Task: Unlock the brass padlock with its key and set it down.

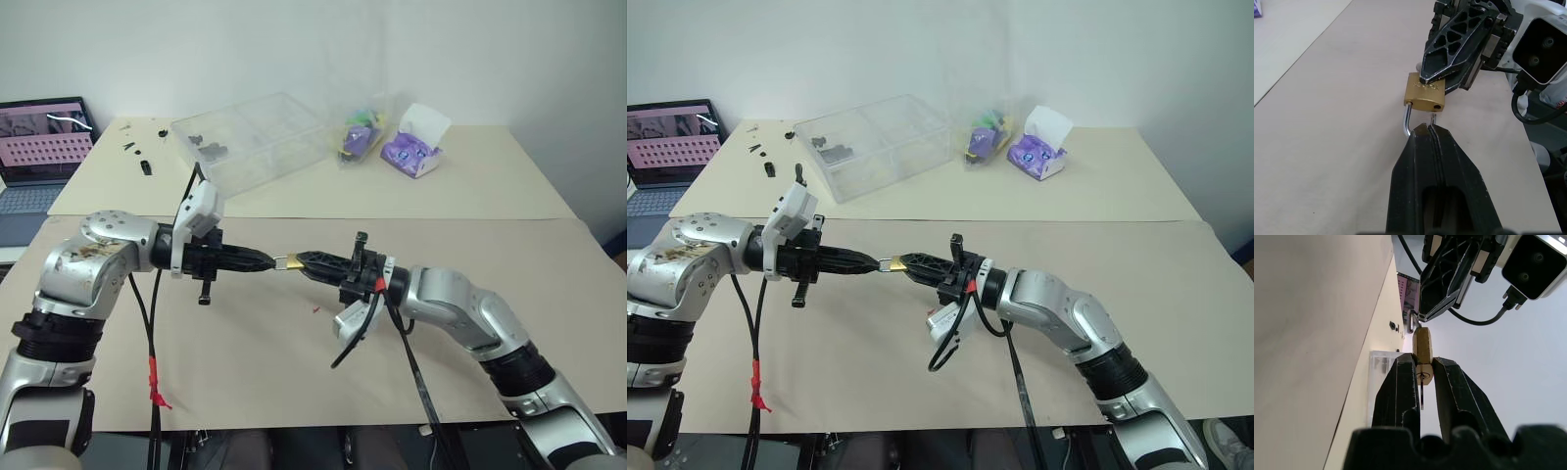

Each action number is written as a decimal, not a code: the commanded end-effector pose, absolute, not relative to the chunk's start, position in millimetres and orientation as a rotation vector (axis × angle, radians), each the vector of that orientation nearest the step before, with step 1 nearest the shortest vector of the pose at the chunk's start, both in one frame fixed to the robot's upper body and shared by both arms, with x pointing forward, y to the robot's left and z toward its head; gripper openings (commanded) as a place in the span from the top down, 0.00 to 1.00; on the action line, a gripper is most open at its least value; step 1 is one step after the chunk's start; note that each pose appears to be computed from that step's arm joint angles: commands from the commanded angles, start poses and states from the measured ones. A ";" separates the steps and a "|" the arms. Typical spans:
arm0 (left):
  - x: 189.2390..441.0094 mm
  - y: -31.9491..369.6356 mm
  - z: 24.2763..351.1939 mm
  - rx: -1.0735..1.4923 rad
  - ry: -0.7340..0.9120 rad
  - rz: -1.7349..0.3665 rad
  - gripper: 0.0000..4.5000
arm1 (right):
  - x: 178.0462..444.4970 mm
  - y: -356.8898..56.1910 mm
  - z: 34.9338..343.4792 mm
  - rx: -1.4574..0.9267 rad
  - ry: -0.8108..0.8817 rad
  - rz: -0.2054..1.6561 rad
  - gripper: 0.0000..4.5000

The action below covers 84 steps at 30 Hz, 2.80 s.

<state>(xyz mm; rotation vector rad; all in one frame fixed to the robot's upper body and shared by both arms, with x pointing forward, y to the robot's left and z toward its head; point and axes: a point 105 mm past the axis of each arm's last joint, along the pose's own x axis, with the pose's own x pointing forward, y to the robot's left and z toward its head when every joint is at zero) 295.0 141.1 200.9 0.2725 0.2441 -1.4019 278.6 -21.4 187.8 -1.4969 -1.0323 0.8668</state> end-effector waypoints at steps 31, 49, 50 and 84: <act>304.6 136.8 213.0 0.299 0.171 -1.350 0.99 | 261.9 -17.7 205.9 -1.430 -1.084 0.899 0.98; 299.1 168.3 185.1 0.435 0.215 -1.292 0.99 | 292.0 -54.2 204.5 -1.291 -0.838 0.819 0.98; 297.1 169.5 181.5 0.443 0.214 -1.293 0.99 | 296.1 -59.1 196.3 -1.298 -0.796 0.821 0.98; 259.4 147.2 168.1 0.535 0.198 -1.442 1.00 | 267.6 -58.1 82.8 -0.999 -0.167 1.421 0.40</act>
